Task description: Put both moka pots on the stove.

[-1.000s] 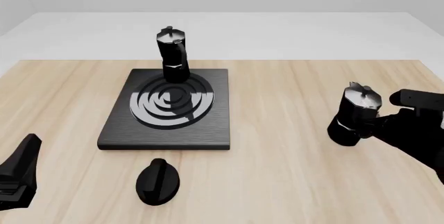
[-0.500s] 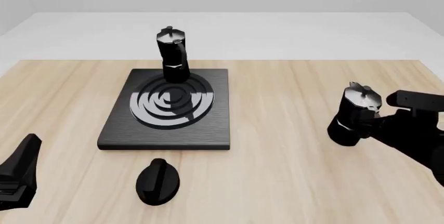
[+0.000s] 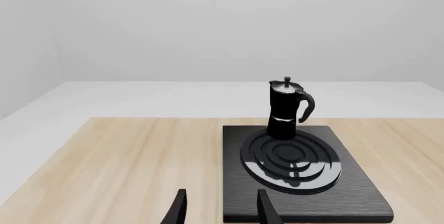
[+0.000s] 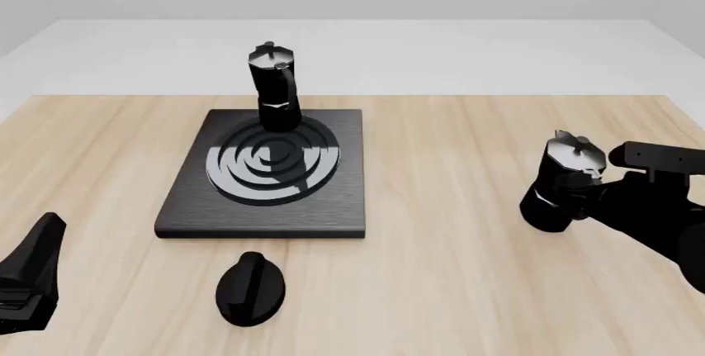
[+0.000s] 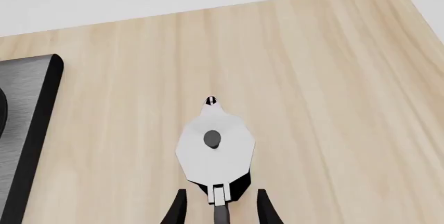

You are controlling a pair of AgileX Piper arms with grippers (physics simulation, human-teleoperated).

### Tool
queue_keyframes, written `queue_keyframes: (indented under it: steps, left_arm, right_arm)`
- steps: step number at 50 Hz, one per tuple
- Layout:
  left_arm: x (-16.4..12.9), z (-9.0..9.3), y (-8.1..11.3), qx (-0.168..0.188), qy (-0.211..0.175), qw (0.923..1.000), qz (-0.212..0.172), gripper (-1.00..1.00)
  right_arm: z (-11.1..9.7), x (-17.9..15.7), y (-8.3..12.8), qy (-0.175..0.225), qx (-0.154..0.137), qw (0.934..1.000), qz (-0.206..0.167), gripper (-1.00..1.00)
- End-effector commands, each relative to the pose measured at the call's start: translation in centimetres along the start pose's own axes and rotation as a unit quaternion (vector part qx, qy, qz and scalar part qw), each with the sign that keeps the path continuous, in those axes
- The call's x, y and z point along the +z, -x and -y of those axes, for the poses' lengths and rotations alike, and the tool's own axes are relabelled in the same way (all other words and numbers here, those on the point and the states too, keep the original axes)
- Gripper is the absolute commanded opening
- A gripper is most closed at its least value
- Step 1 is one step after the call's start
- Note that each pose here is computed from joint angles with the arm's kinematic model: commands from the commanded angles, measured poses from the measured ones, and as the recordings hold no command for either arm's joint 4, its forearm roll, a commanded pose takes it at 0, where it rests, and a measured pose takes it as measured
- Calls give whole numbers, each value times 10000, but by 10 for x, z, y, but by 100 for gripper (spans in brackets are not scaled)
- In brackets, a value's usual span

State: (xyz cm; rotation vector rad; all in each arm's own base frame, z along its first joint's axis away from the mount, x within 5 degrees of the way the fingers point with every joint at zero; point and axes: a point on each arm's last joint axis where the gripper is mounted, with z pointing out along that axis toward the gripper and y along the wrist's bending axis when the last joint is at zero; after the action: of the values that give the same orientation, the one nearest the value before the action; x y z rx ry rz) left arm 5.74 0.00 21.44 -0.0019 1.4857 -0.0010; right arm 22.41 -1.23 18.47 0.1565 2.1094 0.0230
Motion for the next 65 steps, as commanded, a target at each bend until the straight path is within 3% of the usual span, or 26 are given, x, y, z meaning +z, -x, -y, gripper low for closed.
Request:
queue_keyframes:
  steps: [1,11,12,35,50,65]
  left_arm:
    - [0,0,0,0,0,10000,1,100]
    - [0,0,0,-1,0,10000,1,100]
    - [0,0,0,0,1,10000,0,100]
    - [0,0,0,0,0,10000,0,100]
    - [0,0,0,1,0,10000,0,100]
    - [0,0,0,-1,0,10000,1,100]
  right_arm:
    - [-2,1,1,42,-47,10000,0,100]
    - [-1,-1,3,11,-88,10000,17,100]
    - [0,-1,3,-12,-94,10000,23,-100]
    - [0,-5,6,5,-198,9998,94,-100]
    - [5,-32,34,-143,-373,9980,482,-100]
    - [-6,-59,66,14,-689,9941,832,-100]
